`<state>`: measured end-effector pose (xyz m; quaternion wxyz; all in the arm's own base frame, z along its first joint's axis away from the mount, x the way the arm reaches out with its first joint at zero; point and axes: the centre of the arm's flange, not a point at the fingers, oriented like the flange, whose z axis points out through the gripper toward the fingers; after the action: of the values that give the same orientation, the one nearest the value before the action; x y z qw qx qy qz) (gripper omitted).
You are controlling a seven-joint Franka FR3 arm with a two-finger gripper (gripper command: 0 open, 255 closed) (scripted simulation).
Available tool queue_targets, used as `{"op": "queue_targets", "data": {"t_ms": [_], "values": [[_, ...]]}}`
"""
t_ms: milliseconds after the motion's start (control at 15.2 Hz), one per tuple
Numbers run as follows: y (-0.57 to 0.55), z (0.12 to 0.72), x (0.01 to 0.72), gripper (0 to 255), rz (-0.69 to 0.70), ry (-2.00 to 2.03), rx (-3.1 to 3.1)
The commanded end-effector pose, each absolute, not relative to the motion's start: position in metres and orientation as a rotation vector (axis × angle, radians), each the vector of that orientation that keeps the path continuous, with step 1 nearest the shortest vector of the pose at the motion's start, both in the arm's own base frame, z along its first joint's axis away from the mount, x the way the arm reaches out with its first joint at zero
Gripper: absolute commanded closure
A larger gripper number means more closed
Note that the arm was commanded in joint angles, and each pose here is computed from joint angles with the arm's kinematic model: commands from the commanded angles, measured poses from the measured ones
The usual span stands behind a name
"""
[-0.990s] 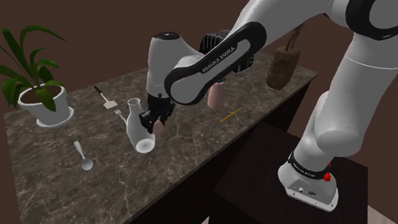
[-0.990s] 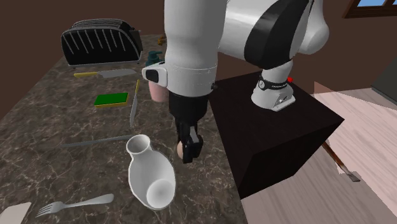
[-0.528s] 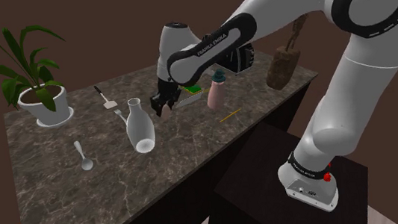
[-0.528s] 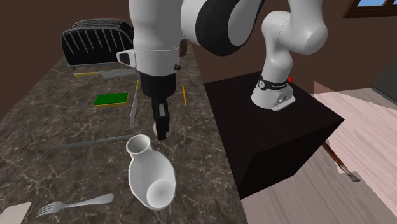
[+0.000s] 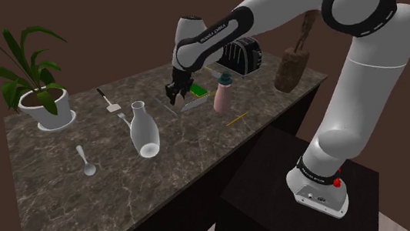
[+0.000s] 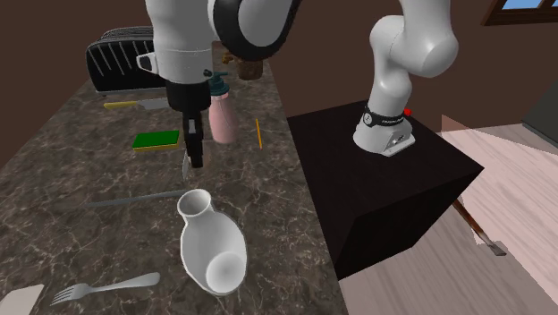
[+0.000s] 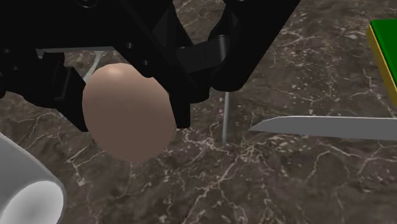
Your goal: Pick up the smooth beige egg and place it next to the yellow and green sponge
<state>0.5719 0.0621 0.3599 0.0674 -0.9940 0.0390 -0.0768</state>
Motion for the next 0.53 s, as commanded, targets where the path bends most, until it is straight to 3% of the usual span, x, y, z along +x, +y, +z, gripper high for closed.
{"op": "queue_targets", "data": {"t_ms": [0, 462], "values": [[0.04, 0.362, 0.585, 255, -0.232, 0.115, -2.996], [-0.043, 0.362, 0.625, 255, -0.232, 0.115, -2.996]]}}
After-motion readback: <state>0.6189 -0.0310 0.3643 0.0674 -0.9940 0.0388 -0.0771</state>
